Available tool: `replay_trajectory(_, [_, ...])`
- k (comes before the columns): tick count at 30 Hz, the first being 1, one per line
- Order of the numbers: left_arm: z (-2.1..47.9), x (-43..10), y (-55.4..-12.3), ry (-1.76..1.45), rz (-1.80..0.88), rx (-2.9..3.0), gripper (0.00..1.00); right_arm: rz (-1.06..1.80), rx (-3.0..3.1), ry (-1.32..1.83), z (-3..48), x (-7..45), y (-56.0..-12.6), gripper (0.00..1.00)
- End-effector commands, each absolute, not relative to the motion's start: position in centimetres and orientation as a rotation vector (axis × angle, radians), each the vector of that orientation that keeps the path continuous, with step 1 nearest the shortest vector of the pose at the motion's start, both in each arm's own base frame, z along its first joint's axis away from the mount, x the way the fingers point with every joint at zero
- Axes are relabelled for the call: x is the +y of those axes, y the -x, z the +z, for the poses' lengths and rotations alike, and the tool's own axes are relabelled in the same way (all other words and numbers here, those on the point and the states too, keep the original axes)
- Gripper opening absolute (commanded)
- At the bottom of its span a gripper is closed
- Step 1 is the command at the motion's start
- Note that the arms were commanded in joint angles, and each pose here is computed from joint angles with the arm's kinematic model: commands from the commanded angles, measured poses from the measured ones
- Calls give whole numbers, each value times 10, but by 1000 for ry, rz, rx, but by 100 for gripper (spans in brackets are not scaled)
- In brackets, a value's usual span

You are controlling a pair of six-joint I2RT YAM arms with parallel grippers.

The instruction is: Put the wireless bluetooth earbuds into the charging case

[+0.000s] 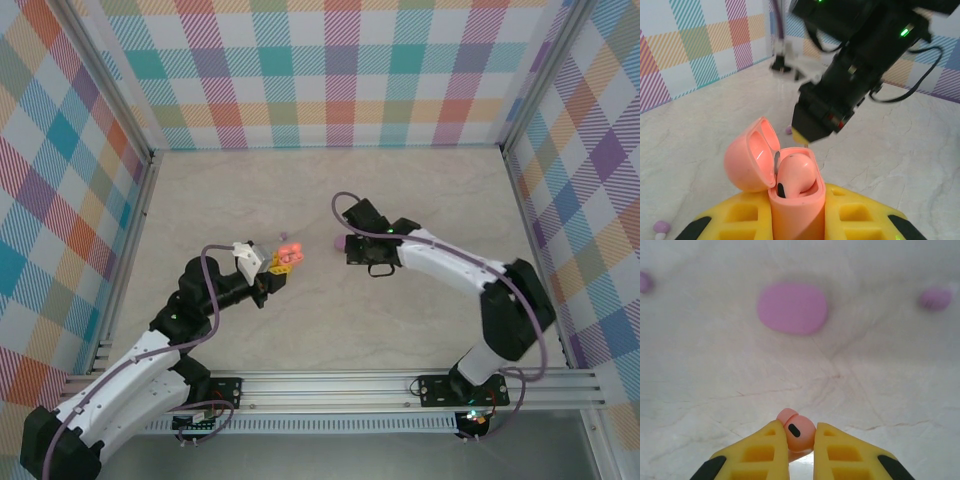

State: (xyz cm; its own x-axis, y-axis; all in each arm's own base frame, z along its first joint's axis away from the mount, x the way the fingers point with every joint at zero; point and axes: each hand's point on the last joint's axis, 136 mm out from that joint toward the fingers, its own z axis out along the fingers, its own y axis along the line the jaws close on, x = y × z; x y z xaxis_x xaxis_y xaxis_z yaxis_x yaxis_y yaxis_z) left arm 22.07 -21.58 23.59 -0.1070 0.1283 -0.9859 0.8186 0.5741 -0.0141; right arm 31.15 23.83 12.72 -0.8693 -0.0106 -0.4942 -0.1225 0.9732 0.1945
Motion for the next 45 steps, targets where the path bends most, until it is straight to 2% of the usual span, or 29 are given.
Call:
replay_trajectory(1, [252, -222, -221, -798, -755, 1523, 0, 303, 2388, 270, 181, 237, -323, 12])
replay_trajectory(7, [266, -229, -225, -770, -811, 1479, 0, 453, 2125, 507, 255, 257, -316, 12])
replay_trajectory(12, [284, -235, -224, -751, -873, 1421, 0, 703, 1922, 721, 301, 292, -290, 15])
replay_trajectory(21, [302, -236, -218, -726, -937, 1346, 0, 986, 1640, 919, 355, 325, -253, 17])
replay_trajectory(28, [313, -244, -212, -737, -1033, 1327, 0, 1040, 1478, 1050, 366, 326, -227, 21])
replay_trajectory(45, [327, -253, -206, -774, -1126, 1272, 0, 968, 1307, 1280, 350, 326, -203, 18])
